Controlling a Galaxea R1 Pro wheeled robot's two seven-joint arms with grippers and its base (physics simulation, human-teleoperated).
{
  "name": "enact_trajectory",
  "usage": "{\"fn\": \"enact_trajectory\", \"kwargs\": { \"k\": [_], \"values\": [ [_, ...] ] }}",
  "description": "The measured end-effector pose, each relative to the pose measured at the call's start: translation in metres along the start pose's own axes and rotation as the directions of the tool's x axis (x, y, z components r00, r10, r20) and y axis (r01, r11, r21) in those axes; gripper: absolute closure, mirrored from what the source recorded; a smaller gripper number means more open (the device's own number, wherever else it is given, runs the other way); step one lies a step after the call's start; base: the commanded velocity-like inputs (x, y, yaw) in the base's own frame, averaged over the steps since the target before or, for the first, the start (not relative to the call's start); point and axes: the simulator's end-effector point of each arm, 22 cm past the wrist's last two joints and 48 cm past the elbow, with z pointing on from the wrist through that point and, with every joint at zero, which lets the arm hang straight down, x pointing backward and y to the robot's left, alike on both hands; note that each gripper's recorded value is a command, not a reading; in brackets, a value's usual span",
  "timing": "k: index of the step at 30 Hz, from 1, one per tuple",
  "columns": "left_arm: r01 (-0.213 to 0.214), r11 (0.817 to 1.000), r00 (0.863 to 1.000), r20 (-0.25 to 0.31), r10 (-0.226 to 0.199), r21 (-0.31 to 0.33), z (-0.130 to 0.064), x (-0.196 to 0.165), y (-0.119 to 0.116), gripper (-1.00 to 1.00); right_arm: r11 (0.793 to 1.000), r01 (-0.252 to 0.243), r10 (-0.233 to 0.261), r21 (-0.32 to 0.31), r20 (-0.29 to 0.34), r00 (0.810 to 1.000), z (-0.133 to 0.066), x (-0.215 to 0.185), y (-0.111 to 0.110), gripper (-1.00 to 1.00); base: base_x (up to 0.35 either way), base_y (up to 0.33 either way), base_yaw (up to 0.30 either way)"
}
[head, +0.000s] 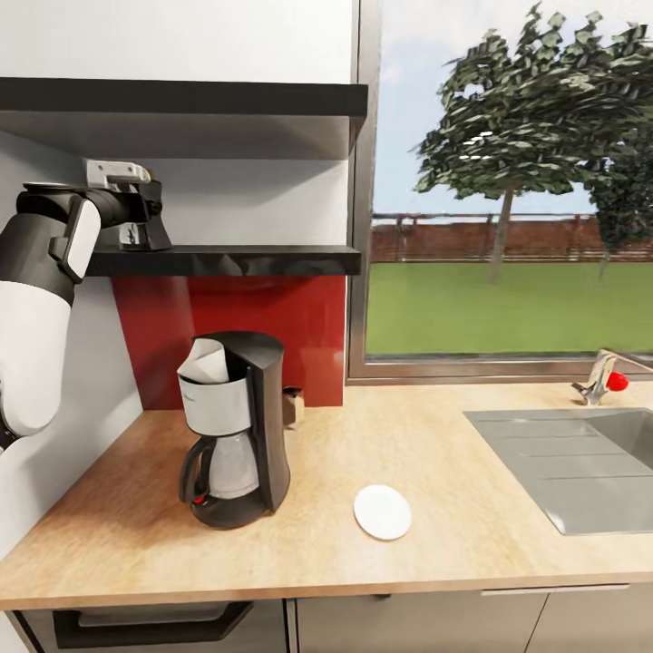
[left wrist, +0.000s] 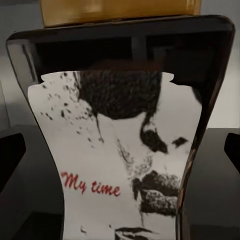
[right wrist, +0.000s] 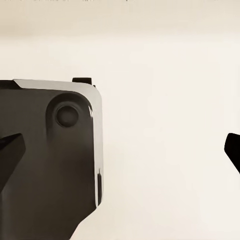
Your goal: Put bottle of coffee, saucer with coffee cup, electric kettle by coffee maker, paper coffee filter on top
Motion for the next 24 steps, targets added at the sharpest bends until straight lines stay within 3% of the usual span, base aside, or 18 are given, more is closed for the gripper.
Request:
{"fn": "enact_trajectory", "kwargs": {
  "k": [19, 20, 24],
  "values": [
    [-0.005, 1.0, 0.999, -0.032, 0.005, 0.002, 0.003, 0.025, -0.001, -1.0, 1.0, 0.0, 0.0, 0.0, -0.001, 1.0, 0.0, 0.0, 0.0, -1.0, 0.002, 0.0, 0.0],
    [-0.005, 1.0, 0.999, -0.032, 0.005, 0.002, 0.003, 0.025, -0.001, 1.0, 1.0, 0.0, 0.0, 0.0, -0.001, 1.0, 0.0, 0.0, 0.0, -1.0, 0.0, 0.0, 0.0],
    [-0.003, 1.0, 1.0, -0.031, 0.003, 0.003, 0.003, 0.024, -0.002, 1.0, 1.0, 0.001, -0.001, 0.0, -0.001, 1.0, 0.0, 0.0, 0.0, -1.0, 0.0, 0.0, 0.0]
  ]
}}
